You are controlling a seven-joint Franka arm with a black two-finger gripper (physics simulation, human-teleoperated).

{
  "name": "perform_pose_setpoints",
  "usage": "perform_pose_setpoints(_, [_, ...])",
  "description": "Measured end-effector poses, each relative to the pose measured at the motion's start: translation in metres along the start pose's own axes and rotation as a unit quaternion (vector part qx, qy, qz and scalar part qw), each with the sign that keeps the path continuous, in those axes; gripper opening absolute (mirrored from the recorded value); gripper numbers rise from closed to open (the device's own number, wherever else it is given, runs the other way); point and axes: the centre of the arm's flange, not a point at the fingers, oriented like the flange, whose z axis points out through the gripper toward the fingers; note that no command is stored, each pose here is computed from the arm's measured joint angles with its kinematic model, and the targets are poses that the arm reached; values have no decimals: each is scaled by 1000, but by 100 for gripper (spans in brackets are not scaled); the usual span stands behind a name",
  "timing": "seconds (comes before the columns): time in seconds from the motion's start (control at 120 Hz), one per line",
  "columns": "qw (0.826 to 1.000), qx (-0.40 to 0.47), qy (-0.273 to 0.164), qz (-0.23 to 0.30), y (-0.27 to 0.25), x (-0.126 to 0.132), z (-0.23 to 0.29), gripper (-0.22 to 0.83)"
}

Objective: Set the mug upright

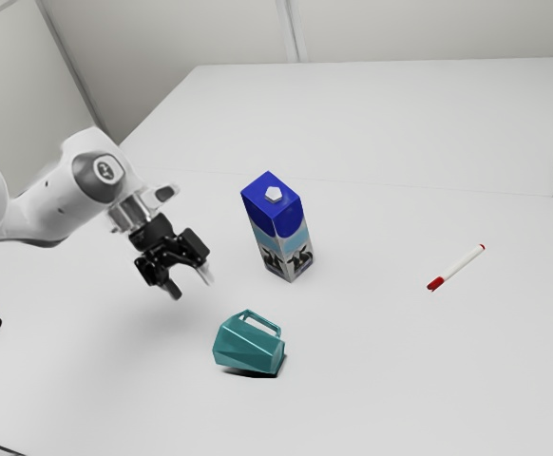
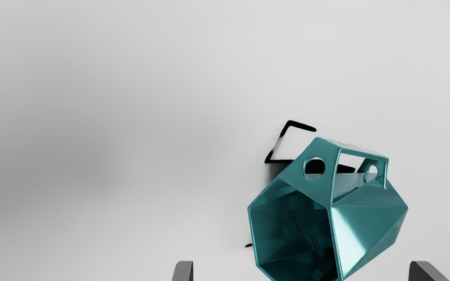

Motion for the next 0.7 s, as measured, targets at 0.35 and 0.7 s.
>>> perform_pose_setpoints(0.35, [997,-56,-37,34,47,-13,72,61])
perform_pose_setpoints(0.7, [993,-113,-21,1,22,-21,86,52])
